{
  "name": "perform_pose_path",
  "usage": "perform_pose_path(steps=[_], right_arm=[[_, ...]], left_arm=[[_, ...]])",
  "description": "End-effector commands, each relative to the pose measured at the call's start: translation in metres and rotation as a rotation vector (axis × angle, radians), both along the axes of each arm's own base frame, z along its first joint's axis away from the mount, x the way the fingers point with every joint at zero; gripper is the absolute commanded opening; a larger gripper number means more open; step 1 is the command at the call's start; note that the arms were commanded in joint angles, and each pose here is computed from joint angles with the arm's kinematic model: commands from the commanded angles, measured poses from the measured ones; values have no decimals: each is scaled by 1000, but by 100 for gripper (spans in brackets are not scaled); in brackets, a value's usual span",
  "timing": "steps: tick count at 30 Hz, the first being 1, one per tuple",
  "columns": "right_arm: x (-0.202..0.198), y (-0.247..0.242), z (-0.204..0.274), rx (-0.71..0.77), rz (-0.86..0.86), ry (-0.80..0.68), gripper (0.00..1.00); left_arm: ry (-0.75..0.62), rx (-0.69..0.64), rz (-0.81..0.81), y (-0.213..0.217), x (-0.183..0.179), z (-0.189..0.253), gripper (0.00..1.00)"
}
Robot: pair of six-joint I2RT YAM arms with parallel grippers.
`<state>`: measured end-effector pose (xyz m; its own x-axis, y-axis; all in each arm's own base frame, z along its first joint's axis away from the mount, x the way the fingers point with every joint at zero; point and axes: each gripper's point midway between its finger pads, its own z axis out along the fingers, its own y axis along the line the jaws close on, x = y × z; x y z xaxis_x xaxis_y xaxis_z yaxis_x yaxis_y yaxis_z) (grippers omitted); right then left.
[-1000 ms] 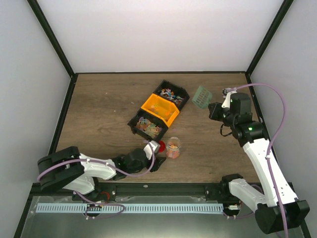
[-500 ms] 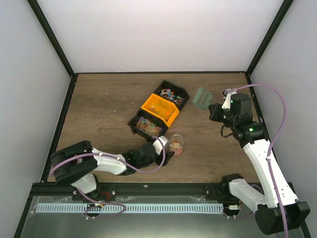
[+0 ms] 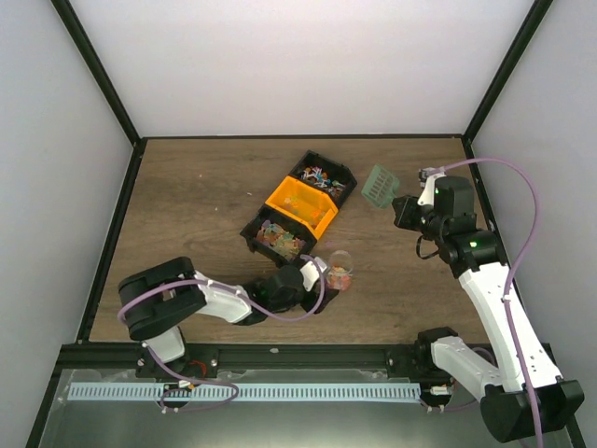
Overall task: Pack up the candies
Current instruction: Move the packing bottle to the center of the board, then move the storage box to the center of the board.
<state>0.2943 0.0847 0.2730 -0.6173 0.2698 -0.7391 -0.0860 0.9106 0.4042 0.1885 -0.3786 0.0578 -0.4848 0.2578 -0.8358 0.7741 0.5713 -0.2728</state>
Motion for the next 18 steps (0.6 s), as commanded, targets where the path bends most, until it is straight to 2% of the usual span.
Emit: perform_pose_path(steps=[1,3,5,9,11,15,18], right_arm=[[4,8,24,42,43,-66,2],[7,14,20,79,54,-45,4],[12,19,15,119,57,-19,1],[30,23,5,161,36,21,1],[38,32,4,192,68,34,1],[49,50,9,273,136,51,1],[54,64,6,334,184,127,1]], left_arm=[[6,-36,-58,2,-12,14,67],[10,-13,-75,11,-19,17,73],[10,-7,-92,21,-26,24,75],[-8,-34,-12,47,-24,51,73],[-13,-90,48,61,-17,68,70],[-34,-184,237,97,19,111,66],[-20,-159,445,134,68,133,59]])
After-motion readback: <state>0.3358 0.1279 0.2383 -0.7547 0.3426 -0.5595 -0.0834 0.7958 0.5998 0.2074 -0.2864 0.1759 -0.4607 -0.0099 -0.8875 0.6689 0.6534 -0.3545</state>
